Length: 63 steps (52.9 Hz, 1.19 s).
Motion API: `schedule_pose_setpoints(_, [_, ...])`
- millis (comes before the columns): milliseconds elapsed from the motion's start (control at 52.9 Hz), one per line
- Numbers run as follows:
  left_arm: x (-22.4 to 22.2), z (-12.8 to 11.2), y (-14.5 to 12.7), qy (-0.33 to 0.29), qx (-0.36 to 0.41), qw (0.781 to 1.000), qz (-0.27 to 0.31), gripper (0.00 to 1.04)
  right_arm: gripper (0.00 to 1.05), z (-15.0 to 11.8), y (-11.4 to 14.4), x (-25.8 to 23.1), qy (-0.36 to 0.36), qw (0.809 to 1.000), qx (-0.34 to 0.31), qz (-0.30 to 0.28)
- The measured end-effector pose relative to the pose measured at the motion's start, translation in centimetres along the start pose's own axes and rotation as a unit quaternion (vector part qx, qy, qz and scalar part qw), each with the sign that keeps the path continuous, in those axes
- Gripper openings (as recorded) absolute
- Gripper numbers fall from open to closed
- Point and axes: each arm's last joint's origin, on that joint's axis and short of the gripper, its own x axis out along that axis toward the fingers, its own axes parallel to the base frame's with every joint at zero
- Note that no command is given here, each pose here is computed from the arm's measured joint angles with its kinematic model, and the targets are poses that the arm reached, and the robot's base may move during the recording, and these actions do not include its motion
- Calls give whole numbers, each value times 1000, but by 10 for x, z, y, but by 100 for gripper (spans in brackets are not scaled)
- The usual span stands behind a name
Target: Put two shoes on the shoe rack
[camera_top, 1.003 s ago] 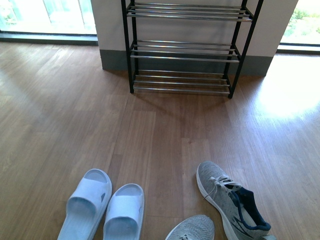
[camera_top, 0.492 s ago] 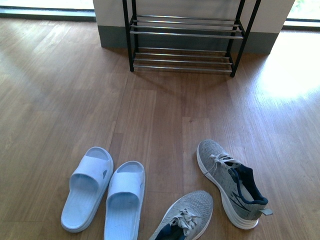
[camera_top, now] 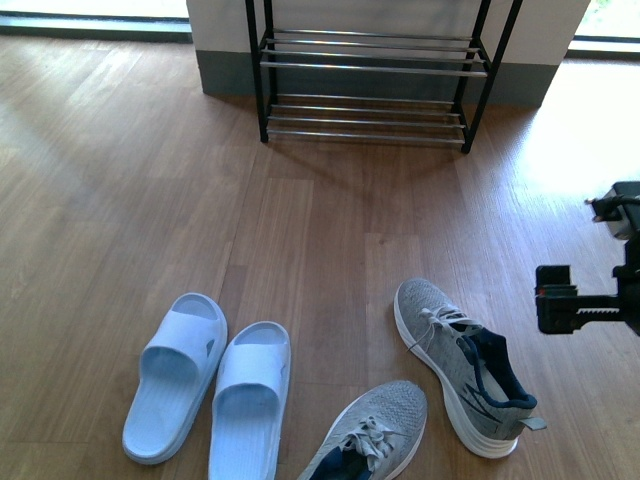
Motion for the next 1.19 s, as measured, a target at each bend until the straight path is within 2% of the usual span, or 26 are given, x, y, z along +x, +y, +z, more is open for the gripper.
schedule_pose_setpoints(246, [0,0,0,0,0,1000,0,95,95,-28,15,34,39,995,-91,22])
schedule_pose_setpoints(492, [0,0,0,0,0,1000,0,95,95,-47,16,63,52,987,-150,27])
schedule_pose_setpoints(719, [0,0,0,0,0,1000,0,95,95,-58,7,89,68,984,-166,21])
schedule_pose_setpoints(946, [0,0,0,0,0,1000,0,95,95,-82,8,104,95,980,-174,23])
schedule_pose_setpoints(1097, [0,0,0,0,0,1000,0,95,95,-89,9,119,92,982,-167,15])
schedule_pose_setpoints(1192, [0,0,0,0,0,1000,0,95,79,-92,9,126,78,985,-152,11])
